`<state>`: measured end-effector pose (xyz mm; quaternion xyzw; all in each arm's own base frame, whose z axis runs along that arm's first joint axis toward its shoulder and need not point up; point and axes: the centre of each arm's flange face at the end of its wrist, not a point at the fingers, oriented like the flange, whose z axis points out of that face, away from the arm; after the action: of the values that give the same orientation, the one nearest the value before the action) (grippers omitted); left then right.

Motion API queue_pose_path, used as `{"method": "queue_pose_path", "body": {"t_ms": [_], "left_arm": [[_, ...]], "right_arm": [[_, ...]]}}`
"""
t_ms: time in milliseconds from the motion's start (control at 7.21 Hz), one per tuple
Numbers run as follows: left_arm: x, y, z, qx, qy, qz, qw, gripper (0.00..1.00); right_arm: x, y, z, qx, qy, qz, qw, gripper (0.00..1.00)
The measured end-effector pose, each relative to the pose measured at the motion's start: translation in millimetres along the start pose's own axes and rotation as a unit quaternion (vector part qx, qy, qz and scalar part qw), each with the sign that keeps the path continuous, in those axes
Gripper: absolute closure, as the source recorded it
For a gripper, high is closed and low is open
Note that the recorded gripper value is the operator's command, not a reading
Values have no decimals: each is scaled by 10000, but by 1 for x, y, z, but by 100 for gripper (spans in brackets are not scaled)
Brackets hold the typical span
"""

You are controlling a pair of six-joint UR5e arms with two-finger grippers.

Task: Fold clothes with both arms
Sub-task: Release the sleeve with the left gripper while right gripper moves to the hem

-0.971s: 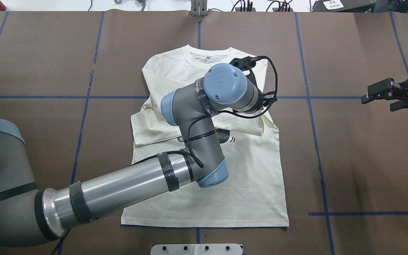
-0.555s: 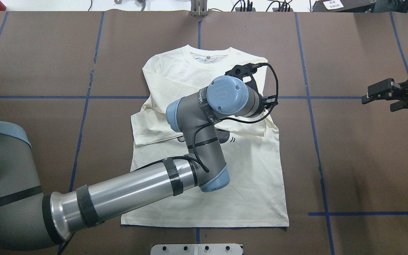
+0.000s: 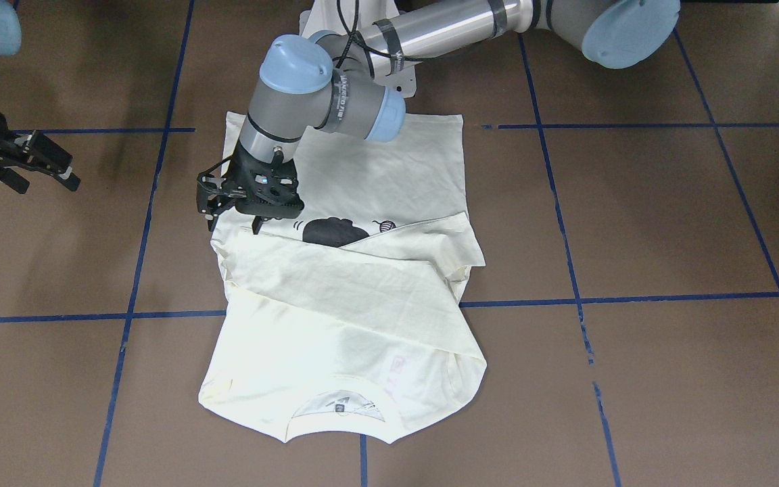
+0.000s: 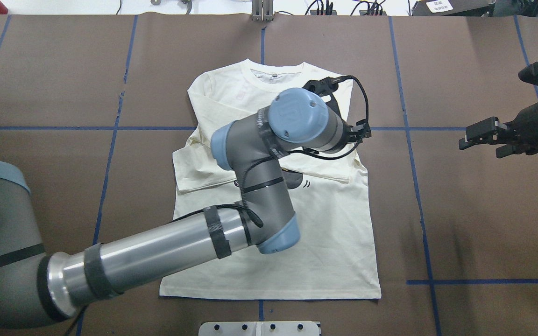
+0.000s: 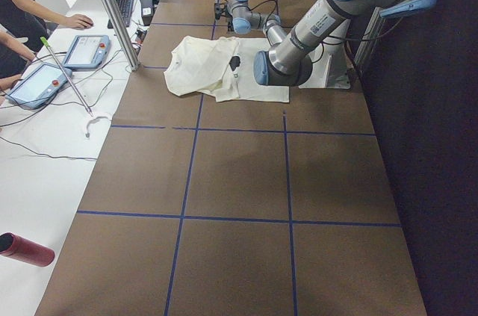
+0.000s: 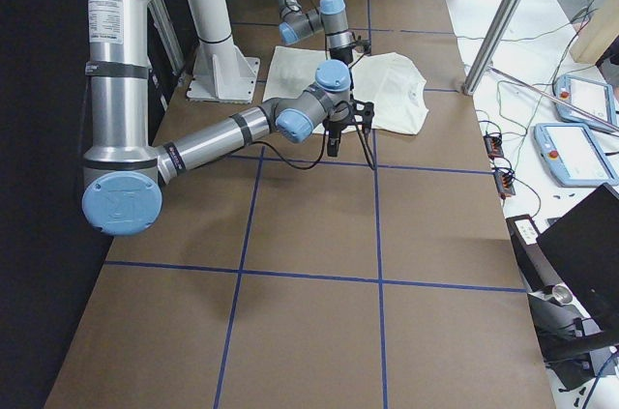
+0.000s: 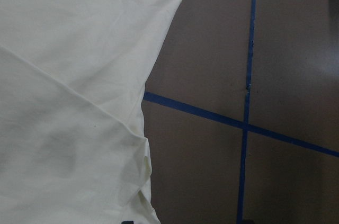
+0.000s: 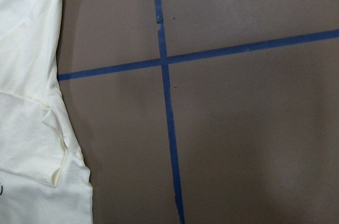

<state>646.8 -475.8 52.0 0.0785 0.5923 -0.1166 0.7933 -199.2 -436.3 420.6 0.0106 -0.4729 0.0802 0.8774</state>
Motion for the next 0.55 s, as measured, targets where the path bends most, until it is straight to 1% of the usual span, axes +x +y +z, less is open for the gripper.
{"method": "queue_pose_path", "body": {"t_ms": [139, 277, 416, 555], "left_arm": [[-50, -21, -40, 0, -54, 328, 9994, 25], [-94, -42, -81, 17, -167, 660, 9977, 25], [-128, -61, -119, 16, -367, 1015, 9942, 25], [-160, -73, -148, 21, -548, 1331, 9896, 25]], "right_arm": [[-22, 18, 19, 40, 35, 273, 9996, 1], [-50, 46, 44, 174, 68, 675, 9975, 2], [-83, 88, 73, 360, 74, 1067, 9936, 4], [-111, 135, 98, 528, 34, 1350, 9894, 7]]}}
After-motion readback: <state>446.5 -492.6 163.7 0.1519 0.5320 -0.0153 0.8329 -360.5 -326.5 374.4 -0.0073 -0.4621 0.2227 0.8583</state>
